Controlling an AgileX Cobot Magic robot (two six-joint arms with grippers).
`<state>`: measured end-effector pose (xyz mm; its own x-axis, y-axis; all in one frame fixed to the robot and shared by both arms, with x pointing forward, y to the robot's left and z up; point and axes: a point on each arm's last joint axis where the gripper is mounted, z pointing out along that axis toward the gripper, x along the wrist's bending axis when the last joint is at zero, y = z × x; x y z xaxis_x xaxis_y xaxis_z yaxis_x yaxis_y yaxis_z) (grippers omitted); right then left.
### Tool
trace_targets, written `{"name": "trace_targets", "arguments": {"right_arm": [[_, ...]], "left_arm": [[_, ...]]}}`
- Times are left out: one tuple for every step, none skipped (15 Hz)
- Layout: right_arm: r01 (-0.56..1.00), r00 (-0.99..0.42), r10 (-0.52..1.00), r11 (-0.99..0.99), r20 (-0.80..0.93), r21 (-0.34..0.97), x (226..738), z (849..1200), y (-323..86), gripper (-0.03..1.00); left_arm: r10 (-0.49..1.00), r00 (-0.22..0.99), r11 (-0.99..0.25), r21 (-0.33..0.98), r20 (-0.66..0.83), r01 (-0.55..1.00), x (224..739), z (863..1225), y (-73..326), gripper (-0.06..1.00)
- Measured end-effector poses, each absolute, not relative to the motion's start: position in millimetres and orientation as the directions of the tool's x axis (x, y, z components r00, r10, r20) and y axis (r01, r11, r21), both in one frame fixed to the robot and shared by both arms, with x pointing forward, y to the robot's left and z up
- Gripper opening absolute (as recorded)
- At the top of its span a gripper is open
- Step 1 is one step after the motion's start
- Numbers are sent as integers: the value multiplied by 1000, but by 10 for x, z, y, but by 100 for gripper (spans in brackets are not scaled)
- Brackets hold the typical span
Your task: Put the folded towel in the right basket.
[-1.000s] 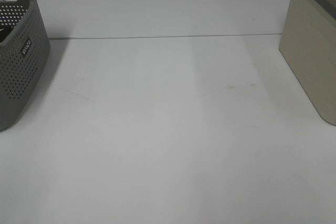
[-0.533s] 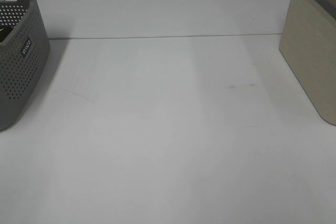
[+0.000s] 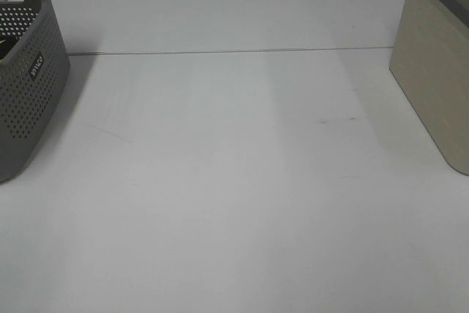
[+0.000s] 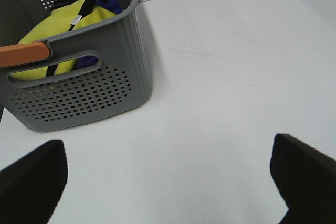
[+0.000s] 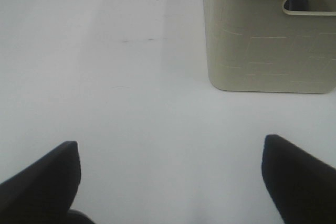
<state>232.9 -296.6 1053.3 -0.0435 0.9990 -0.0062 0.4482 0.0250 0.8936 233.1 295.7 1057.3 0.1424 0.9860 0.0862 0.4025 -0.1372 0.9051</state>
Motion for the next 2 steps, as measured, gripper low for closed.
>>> {"name": "trace_targets", "arguments": {"right_arm": [[448, -43, 999, 25, -6, 894, 2329, 10533, -2966, 87], [448, -43, 999, 25, -6, 894, 2329, 10533, -2966, 87]], "left_arm": [[986, 142, -137, 905, 86, 403, 2331, 10573, 2957, 99], [986, 142, -137, 905, 86, 403, 2331, 10573, 2957, 99]]}}
